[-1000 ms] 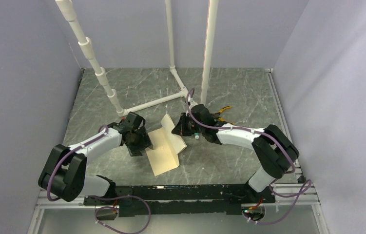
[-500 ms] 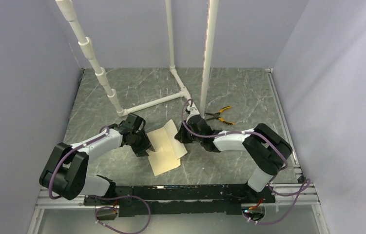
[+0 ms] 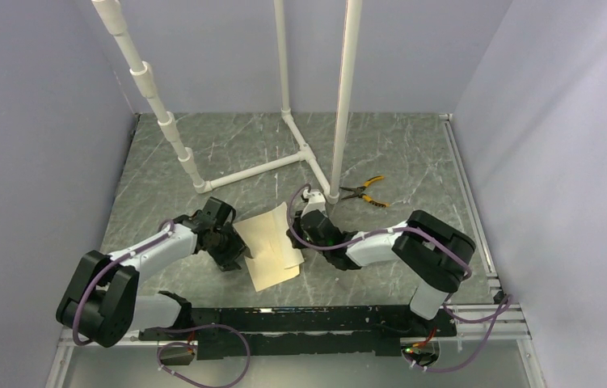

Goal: Place the letter into the envelope and seal it

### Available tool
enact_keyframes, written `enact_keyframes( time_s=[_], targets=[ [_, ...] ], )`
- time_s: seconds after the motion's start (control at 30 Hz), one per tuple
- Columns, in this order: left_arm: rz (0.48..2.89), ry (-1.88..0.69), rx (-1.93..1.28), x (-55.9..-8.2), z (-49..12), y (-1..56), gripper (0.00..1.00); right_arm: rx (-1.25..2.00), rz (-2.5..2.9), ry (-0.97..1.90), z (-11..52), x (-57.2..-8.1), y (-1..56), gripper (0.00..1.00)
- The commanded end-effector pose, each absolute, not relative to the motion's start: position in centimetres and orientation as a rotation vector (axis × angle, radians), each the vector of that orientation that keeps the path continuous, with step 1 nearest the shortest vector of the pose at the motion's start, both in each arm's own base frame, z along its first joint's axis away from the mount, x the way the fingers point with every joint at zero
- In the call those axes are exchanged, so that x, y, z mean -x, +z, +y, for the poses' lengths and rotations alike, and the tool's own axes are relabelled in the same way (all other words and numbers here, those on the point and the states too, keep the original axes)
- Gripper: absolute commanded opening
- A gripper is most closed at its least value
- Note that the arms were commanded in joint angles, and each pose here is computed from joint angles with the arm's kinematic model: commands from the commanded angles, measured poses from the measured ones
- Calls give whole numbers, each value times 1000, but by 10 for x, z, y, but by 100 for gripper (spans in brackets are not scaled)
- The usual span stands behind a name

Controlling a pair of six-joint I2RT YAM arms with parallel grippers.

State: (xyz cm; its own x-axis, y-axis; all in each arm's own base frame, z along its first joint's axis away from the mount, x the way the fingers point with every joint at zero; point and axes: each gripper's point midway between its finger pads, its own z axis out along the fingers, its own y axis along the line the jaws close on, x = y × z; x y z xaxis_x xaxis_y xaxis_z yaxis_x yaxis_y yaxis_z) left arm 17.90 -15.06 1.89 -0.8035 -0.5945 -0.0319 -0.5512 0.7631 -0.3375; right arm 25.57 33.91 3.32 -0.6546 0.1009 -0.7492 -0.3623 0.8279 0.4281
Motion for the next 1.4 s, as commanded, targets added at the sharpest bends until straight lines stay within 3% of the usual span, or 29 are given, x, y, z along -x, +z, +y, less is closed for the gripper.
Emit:
enact_keyframes(
  time_s=[0.0, 0.67, 1.37],
  targets=[
    [2833, -568, 1004, -172, -161, 8, 51, 71, 2097, 664, 336, -268, 49, 0],
    [2845, -619, 1021, -177, -170, 2, 51, 33, 2077, 667, 350, -260, 48, 0],
    [2755, -568, 1089, -185, -161, 2, 45, -66, 2354, 759, 353, -239, 25, 0]
  ],
)
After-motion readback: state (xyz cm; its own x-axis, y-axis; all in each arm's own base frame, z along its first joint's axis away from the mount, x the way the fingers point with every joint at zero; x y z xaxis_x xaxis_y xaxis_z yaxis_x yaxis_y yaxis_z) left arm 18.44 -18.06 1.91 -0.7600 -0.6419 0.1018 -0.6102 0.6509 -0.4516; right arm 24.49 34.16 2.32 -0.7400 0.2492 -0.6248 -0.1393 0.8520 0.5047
